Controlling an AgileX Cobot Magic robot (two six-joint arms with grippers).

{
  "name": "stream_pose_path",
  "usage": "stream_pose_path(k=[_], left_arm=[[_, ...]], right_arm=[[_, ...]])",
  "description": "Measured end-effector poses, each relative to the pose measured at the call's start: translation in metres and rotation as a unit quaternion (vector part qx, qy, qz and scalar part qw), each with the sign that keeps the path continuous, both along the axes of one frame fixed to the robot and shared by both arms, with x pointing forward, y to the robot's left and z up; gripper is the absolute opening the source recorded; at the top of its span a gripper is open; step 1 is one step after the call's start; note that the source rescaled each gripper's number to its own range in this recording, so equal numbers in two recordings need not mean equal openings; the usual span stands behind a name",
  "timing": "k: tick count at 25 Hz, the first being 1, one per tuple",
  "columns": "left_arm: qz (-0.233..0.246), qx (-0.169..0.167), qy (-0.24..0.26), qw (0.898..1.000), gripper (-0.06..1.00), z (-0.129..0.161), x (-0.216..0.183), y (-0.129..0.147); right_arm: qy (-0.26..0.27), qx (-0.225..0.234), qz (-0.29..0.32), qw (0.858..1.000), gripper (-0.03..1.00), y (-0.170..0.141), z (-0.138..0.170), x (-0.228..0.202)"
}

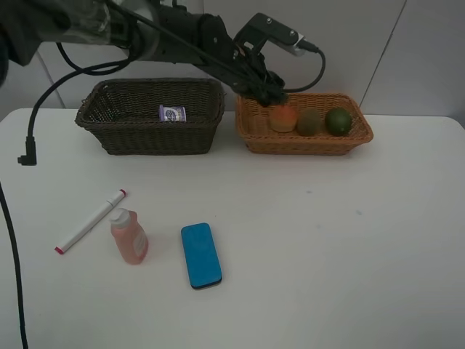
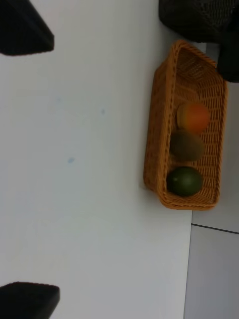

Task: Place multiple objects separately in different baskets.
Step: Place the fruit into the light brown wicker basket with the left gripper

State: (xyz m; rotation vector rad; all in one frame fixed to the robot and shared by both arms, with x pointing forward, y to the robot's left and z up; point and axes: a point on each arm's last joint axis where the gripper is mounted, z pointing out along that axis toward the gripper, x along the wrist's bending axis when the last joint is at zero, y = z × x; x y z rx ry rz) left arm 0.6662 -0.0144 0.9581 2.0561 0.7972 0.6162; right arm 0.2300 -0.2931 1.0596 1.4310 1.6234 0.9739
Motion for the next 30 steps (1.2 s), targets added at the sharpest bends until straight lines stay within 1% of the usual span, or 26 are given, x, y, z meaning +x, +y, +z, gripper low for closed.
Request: stream_pose_path(k=[5, 11, 20, 26, 27, 28, 29, 30], left_arm=[[-0.001, 0.0, -0.021, 1.0, 0.76, -0.011, 0.004, -0.002], [-0.001, 0.003, -0.021, 1.0, 0.76, -0.027, 0.006, -0.005], [-0.003, 0.0, -0.026, 1.0, 0.76, -0.027, 0.004, -0.008], [-0.004, 0.004, -0.019, 1.0, 0.76, -0.028, 0.004, -0.008], [-0.004, 0.005, -0.02, 1.0, 0.8, -0.028, 0.004, -0.008], [-0.005, 0.005, -0.02, 1.0, 0.88, -0.028, 0.004, -0.008], [-0.007, 0.008, -0.023, 1.0, 0.92, -0.028, 0.004, -0.008], [-0.009, 0.01, -0.025, 1.0, 0.95, -0.028, 0.004, -0.008]], right_arm=[[0.0, 0.0, 0.0, 1.0, 0.99, 0.0, 0.0, 0.0], [0.0, 0.0, 0.0, 1.0, 0.99, 0.0, 0.0, 0.0], [0.0, 0.0, 0.0, 1.0, 0.99, 0.0, 0.0, 0.0], [0.0, 0.0, 0.0, 1.0, 0.99, 0.0, 0.0, 0.0], [0.0, 0.0, 0.0, 1.0, 0.99, 0.0, 0.0, 0.0], [0.0, 0.0, 0.0, 1.0, 0.99, 0.0, 0.0, 0.0], [0.0, 0.0, 0.0, 1.0, 0.99, 0.0, 0.0, 0.0], [0.0, 0.0, 0.0, 1.0, 0.99, 0.0, 0.0, 0.0]])
